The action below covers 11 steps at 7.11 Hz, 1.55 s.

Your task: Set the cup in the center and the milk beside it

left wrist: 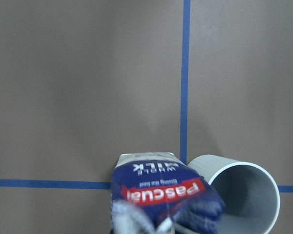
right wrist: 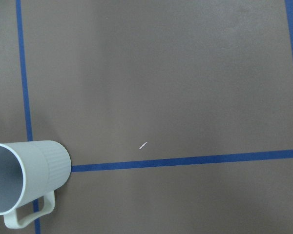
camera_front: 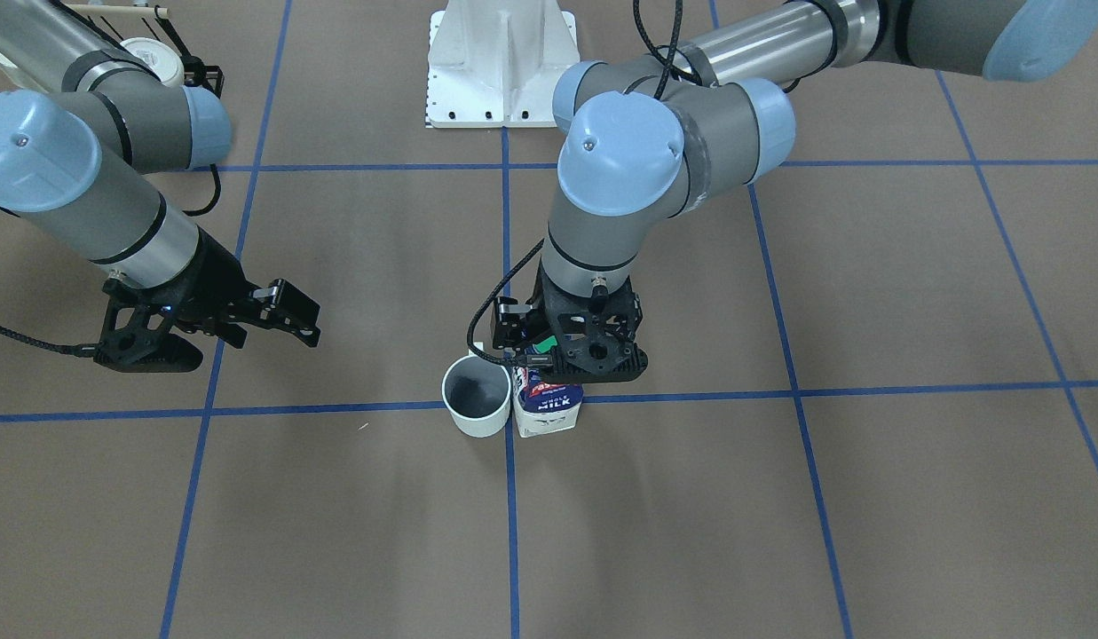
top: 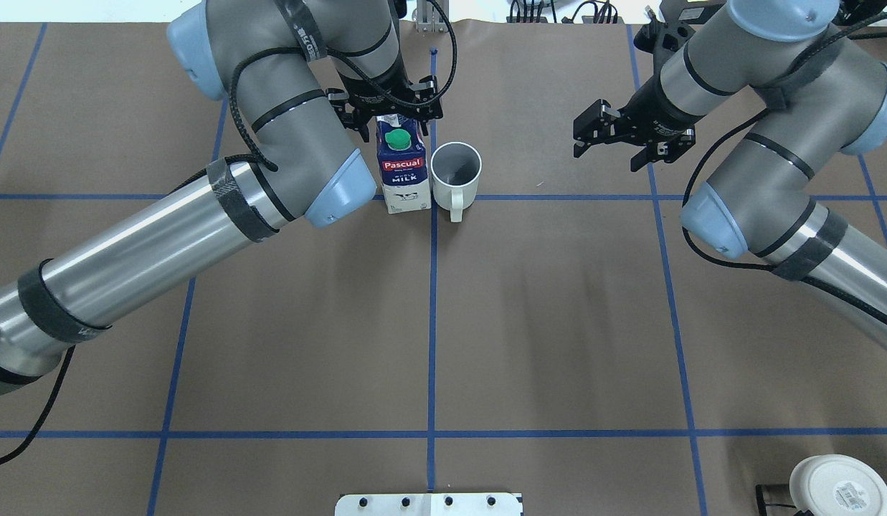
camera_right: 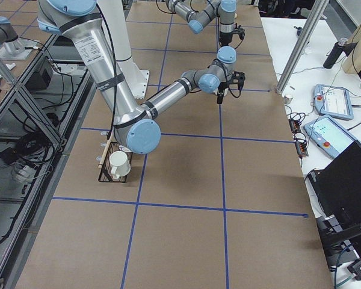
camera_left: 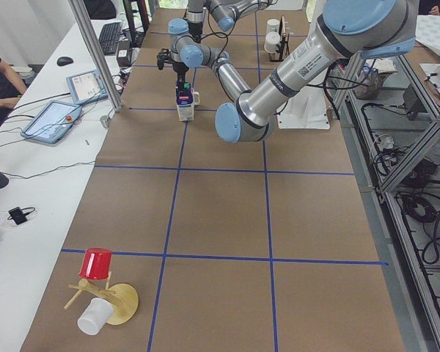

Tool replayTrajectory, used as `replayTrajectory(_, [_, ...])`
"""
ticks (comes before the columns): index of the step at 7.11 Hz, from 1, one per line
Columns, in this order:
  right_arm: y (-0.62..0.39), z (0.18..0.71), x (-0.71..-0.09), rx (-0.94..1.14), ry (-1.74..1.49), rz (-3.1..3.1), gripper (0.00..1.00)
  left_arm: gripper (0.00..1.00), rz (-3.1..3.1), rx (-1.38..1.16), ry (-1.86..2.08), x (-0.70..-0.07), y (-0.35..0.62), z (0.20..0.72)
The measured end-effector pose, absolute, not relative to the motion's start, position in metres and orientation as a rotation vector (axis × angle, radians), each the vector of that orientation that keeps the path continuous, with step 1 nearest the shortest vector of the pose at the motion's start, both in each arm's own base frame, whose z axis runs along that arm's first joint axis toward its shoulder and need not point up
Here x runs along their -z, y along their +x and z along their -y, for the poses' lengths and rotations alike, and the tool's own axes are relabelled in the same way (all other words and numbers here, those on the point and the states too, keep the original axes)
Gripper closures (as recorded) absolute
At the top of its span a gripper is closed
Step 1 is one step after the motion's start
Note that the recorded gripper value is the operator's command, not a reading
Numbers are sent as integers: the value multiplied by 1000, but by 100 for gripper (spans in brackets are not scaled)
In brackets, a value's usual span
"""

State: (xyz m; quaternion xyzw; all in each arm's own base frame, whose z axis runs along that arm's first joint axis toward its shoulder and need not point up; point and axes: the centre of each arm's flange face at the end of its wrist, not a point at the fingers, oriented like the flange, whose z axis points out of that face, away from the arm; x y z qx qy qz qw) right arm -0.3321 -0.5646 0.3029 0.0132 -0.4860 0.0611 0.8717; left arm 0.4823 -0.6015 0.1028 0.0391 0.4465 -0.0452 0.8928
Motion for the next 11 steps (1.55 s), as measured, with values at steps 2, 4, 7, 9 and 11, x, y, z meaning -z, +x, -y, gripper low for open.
replayTrajectory(2, [-319,567,-304,-111,64,1013,0,2,-965,105,88,-83,441,600])
replayTrajectory(4, [-306,569,-308,-121,98,1017,0,2,-967,49,118,-130,377,574])
replayTrajectory(7, [-248,556,-377,-153,140,1003,0,2,-881,-71,213,-256,254,546])
replayTrajectory(9, [-176,563,-434,-115,158,904,0,2,-786,-180,228,-360,167,549])
replayTrajectory(11, [-102,574,-475,-25,104,750,0,2,-723,-155,167,-455,109,558])
